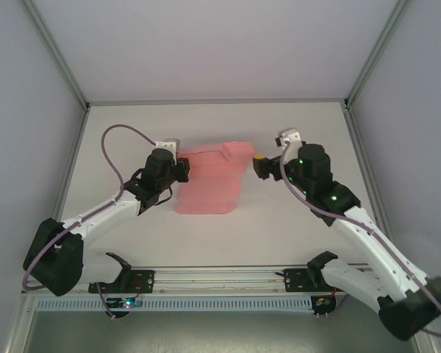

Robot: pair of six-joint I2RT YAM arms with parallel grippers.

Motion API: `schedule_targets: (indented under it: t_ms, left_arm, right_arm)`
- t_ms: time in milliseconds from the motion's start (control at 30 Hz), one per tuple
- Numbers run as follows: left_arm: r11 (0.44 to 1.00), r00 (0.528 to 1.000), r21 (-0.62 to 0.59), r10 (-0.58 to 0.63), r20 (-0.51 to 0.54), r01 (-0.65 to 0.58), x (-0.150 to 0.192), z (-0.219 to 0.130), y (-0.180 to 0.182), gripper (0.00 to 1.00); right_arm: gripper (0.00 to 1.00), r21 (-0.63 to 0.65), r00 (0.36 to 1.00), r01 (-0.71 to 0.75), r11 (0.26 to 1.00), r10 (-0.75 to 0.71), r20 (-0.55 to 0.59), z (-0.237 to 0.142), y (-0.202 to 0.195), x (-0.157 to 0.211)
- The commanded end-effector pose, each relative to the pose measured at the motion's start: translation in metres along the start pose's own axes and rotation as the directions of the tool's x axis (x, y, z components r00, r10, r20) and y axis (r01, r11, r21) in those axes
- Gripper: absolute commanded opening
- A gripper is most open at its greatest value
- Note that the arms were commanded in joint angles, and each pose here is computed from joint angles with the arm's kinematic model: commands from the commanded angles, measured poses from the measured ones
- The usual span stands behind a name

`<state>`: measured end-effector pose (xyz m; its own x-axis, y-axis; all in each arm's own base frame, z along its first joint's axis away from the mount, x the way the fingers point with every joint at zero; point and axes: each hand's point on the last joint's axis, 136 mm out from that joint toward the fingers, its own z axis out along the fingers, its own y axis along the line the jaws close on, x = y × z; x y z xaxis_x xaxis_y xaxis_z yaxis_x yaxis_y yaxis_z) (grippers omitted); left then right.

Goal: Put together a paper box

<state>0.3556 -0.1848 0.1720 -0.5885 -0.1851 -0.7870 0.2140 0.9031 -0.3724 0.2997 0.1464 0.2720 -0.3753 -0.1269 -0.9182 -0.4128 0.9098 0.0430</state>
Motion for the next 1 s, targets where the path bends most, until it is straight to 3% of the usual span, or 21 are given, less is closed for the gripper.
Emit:
schedule_targets:
  t_ms: [0,100,500,733,867,967]
  left_arm:
    - [0.997,0.997,0.068,0.018,0.076,-0.023,-0.024,-0.015,-0.018,0.0]
    - [0.994,0.997,0.103,0.037,0.07,-0.045,-0.024,-0.021,-0.025,0.0]
    - [0.977,0.994,0.186,0.104,0.021,-0.106,-0.007,-0.017,-0.037,0.0]
    - [0.953,0.992,0.275,0.125,0.022,-0.126,-0.001,-0.012,-0.052,0.0]
    - [0.945,0.993,0.306,0.114,0.032,-0.118,-0.002,-0.014,-0.058,0.0]
    - [0.952,0.997,0.295,0.074,0.036,-0.082,-0.005,-0.011,-0.057,0.0]
  right_arm:
    - [0.98,-0.119,0.975,-0.051,0.992,0.023,-0.222,0.007,0.011,0.072]
    - [0.98,-0.121,0.97,-0.056,0.991,0.025,-0.24,0.02,0.01,0.081]
    - [0.98,-0.157,0.986,0.041,0.987,-0.065,-0.152,0.043,0.027,0.044]
    - [0.98,-0.048,0.991,0.099,0.994,-0.103,-0.082,0.061,0.033,0.037]
    - [0.98,0.048,0.999,0.046,0.998,-0.047,0.019,0.077,0.031,0.032]
    - [0.98,0.118,0.995,-0.071,0.991,0.062,0.081,0.089,0.028,0.032]
